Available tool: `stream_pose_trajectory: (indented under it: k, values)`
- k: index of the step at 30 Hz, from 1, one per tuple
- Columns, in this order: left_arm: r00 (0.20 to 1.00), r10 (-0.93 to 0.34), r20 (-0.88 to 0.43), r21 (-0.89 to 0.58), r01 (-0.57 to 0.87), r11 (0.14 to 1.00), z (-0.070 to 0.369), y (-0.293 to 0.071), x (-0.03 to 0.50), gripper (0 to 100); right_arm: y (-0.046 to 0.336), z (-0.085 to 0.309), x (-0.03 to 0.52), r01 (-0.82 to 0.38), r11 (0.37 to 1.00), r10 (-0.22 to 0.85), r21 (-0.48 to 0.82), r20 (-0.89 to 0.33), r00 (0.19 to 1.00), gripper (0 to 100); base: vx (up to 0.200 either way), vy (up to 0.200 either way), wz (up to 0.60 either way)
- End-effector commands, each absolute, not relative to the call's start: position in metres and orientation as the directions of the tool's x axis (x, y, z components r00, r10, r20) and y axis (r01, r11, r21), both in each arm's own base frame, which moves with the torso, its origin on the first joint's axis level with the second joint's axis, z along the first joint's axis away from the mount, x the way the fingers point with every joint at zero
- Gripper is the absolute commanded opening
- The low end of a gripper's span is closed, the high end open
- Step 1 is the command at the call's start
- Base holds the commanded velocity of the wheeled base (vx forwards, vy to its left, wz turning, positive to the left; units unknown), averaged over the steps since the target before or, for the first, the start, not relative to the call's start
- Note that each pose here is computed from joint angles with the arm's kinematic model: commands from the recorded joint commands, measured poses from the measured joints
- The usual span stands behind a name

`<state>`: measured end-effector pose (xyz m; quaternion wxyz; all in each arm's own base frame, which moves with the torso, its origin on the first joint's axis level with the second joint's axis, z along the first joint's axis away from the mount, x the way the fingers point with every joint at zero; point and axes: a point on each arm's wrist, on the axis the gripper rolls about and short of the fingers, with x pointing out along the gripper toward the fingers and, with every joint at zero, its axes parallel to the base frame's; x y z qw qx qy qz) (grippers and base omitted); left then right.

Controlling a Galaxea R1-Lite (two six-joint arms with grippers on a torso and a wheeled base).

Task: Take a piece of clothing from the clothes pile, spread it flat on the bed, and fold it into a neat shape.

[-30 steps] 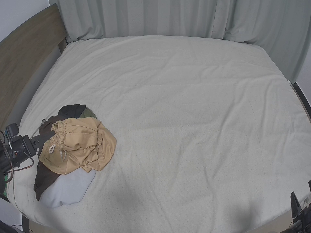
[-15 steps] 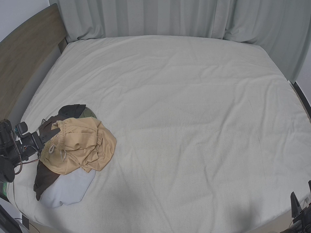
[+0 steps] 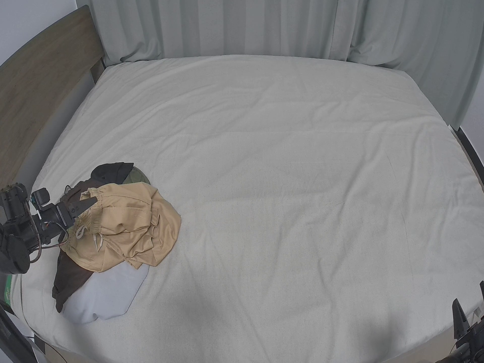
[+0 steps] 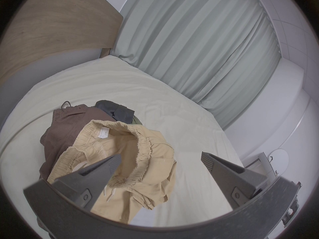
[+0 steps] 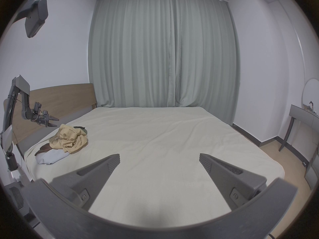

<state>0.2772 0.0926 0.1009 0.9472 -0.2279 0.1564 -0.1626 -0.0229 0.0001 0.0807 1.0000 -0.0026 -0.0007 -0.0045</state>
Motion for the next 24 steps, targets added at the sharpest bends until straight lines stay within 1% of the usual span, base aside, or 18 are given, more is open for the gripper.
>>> stream_pose_trajectory:
  k: [1,15,24]
  values:
    - [0.893,-0.386,-0.231,-0.490,0.236,0.839,0.095,0.093,0.286,100,0.000,0.076,-0.023,0.009,1.000,-0.009,-0.005,-0.002,1.000,100,0.000,0.000,0.00]
    - [0.865,-0.445,-0.232,-0.484,0.294,0.824,0.094,0.070,0.298,100,0.000,0.076,-0.023,0.009,1.000,-0.009,-0.006,-0.002,1.000,100,0.000,0.000,0.00]
    - [0.864,-0.449,-0.226,-0.478,0.304,0.824,0.084,0.069,0.306,100,0.000,0.076,-0.023,0.009,1.000,-0.009,-0.006,-0.002,1.000,100,0.000,0.000,0.00]
